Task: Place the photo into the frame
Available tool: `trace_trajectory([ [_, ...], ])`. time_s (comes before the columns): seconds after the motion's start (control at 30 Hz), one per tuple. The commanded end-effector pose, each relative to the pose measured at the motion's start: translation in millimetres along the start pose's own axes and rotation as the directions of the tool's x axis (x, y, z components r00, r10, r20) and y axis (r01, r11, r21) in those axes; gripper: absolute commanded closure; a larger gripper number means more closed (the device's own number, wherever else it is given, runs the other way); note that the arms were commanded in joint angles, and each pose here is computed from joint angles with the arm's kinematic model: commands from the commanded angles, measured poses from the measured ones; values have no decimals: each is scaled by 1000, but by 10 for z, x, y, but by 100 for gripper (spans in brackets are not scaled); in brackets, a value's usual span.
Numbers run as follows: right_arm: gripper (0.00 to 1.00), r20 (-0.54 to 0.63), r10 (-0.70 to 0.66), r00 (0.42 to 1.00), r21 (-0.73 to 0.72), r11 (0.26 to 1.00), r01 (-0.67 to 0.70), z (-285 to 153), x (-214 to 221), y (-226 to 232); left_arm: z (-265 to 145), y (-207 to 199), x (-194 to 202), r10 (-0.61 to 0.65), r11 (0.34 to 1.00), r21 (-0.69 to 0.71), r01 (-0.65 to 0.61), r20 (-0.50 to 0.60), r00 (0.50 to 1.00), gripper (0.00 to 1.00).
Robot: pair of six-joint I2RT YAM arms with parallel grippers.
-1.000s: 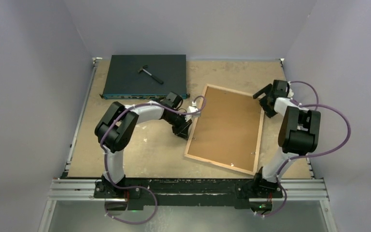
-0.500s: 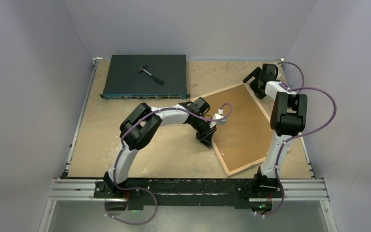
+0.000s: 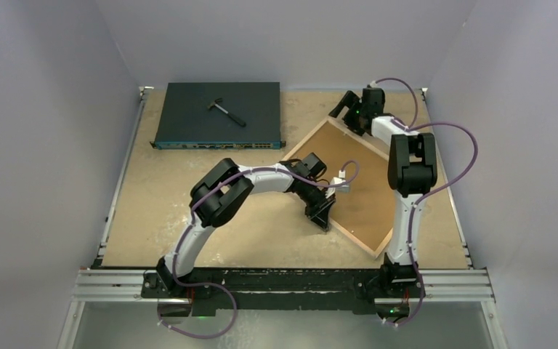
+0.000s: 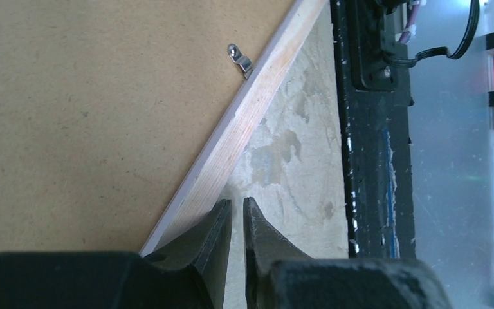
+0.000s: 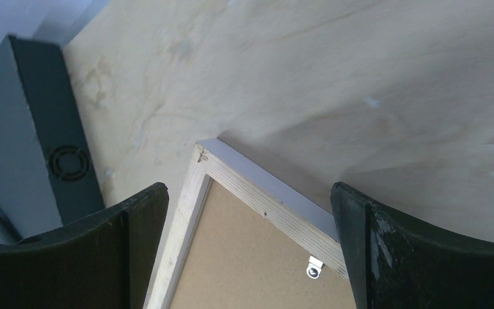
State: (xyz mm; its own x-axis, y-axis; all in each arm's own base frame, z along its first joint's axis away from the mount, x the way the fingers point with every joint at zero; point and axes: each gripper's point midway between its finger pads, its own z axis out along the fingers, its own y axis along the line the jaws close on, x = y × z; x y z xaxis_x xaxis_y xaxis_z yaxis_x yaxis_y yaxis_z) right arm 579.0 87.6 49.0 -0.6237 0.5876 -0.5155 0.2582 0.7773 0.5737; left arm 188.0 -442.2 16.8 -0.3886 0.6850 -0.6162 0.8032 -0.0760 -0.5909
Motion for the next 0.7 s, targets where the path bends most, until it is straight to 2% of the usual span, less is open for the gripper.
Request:
trace_trajectory([
  [0.0,1,-268,1,963,-16,1000,-5,-13,819,-1,173,463,243,-17,989,-148,11,-44,999,86],
  [0.2,1,-304,-42,952,-43,999,30,-91,983,-17,297,352,80,-23,994,-106,21,-19,1000,78],
  [0.3,1,-309,-60,949,-42,998,49,-195,996,-20,106,239,-21,-66,994,-86,65,-8,998,70],
  [0.33,1,-292,-67,954,-44,997,57,-228,937,7,-36,187,-63,-95,993,-67,95,5,995,67],
  [0.43,1,-249,-92,964,-67,995,78,-282,785,118,-635,67,-183,-161,986,-21,163,82,984,47],
  [0.57,1,-240,-113,964,-110,990,89,-169,736,236,-1445,-16,-192,-118,984,-114,134,136,984,43],
  [0.67,1,-258,-110,960,-129,988,79,-90,816,266,-1978,37,-183,-77,962,-241,126,200,977,42],
])
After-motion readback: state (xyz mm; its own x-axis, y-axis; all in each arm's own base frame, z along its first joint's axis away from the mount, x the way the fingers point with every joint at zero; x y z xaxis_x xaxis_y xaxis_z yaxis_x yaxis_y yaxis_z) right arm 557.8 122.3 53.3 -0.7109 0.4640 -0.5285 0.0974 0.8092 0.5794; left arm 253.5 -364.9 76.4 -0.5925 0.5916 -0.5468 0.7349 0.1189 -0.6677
